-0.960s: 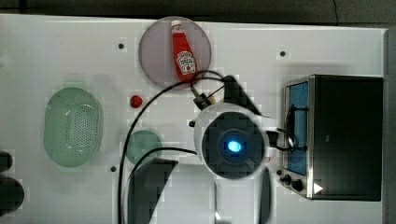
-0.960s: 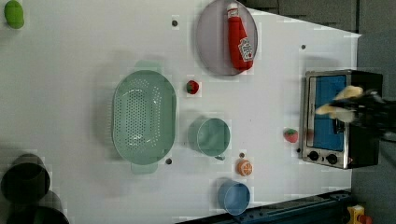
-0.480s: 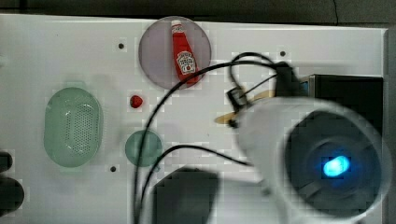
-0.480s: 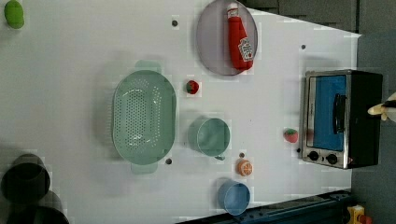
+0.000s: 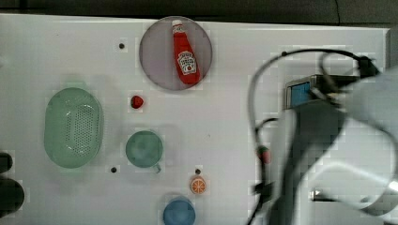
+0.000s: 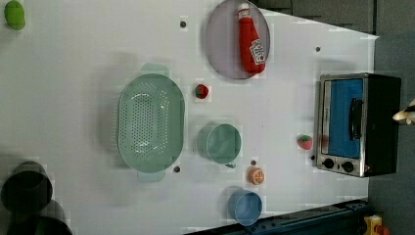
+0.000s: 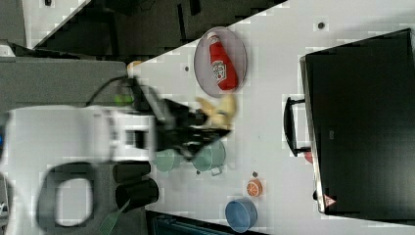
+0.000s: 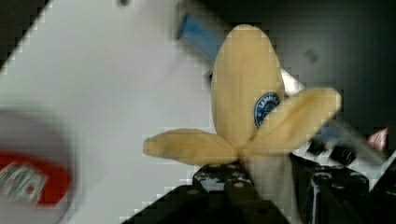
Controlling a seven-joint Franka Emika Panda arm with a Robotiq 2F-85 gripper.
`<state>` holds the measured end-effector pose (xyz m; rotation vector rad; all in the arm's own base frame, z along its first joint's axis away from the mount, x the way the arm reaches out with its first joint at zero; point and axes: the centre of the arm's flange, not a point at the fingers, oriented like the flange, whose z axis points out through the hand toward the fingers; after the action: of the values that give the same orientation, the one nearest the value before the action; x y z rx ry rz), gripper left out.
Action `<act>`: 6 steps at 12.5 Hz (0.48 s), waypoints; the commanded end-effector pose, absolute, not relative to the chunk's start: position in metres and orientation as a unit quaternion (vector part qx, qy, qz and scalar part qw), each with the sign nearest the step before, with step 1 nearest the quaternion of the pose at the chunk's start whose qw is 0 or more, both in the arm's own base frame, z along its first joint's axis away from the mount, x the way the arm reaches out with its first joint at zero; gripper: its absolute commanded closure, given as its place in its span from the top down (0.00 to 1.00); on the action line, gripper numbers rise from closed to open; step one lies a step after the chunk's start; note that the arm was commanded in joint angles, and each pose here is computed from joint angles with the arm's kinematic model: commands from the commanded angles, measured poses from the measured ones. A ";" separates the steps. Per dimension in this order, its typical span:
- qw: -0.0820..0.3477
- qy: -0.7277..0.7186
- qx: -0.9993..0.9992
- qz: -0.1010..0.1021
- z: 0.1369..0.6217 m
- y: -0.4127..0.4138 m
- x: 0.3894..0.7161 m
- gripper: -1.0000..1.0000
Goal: Pick banana from table and place on oven.
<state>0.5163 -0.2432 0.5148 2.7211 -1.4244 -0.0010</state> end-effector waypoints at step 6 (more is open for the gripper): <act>0.033 -0.412 0.911 0.015 0.445 -0.379 0.482 0.26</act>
<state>0.4574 -0.4042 0.4415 2.6878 -1.4707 0.0239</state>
